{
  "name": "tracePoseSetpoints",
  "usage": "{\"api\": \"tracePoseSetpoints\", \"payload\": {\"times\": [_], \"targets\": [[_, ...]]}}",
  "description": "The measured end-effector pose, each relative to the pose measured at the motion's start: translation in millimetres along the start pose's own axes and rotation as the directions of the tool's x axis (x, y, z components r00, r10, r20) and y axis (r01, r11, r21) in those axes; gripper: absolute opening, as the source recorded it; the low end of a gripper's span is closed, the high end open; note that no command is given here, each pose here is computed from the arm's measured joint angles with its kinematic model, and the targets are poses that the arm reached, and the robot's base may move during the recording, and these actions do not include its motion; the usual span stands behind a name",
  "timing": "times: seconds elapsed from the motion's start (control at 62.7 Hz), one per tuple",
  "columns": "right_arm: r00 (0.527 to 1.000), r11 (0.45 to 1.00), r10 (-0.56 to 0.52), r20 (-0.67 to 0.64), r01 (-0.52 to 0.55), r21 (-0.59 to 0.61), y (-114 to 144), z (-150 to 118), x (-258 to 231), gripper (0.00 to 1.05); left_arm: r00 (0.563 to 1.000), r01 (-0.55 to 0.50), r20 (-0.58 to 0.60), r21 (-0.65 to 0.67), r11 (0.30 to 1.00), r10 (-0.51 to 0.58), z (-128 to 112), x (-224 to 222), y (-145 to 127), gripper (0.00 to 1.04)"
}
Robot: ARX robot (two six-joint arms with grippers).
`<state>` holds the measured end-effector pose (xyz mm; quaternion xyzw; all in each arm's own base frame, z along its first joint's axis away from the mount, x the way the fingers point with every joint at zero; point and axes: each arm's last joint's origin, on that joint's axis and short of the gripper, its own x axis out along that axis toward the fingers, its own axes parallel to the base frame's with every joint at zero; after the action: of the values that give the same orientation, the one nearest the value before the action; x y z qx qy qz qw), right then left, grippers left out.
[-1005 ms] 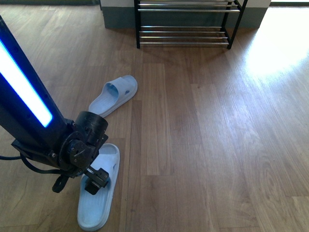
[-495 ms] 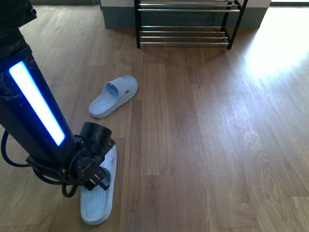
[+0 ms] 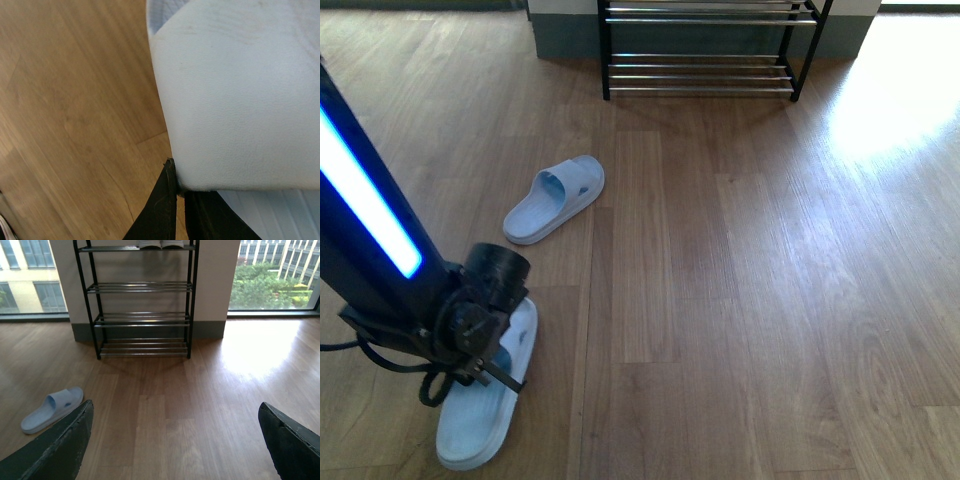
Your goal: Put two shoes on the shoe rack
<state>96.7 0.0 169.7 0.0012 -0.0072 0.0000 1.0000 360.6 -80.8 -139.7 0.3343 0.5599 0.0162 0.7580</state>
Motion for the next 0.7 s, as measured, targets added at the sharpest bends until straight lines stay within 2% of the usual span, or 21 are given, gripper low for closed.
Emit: {"api": "tracePoseSetpoints", "payload": {"times": [0.096, 0.191, 0.287, 0.527, 0.702], "targets": [[1.000, 1.000, 0.000, 0.000, 0.000, 0.000, 0.0, 0.0, 0.0, 0.96, 0.999, -0.029, 0.025, -0.193, 0.981, 0.035, 4.9, -34.3, 44.2, 0.02], [1.000, 1.000, 0.000, 0.000, 0.000, 0.000, 0.0, 0.0, 0.0, 0.96, 0.994, -0.061, 0.066, -0.314, 0.947, 0.086, 6.2, -68.9, 75.3, 0.02], [1.000, 1.000, 0.000, 0.000, 0.000, 0.000, 0.0, 0.0, 0.0, 0.96, 0.986, -0.085, 0.093, -0.416, 0.905, 0.135, -2.3, -108.9, 101.4, 0.02], [1.000, 1.000, 0.000, 0.000, 0.000, 0.000, 0.0, 0.0, 0.0, 0.96, 0.981, -0.124, 0.067, -0.512, 0.850, 0.183, -42.1, -181.8, 127.8, 0.02], [1.000, 1.000, 0.000, 0.000, 0.000, 0.000, 0.0, 0.0, 0.0, 0.96, 0.947, -0.187, 0.118, -0.557, 0.809, 0.300, -72.4, -249.9, 132.4, 0.02]]}}
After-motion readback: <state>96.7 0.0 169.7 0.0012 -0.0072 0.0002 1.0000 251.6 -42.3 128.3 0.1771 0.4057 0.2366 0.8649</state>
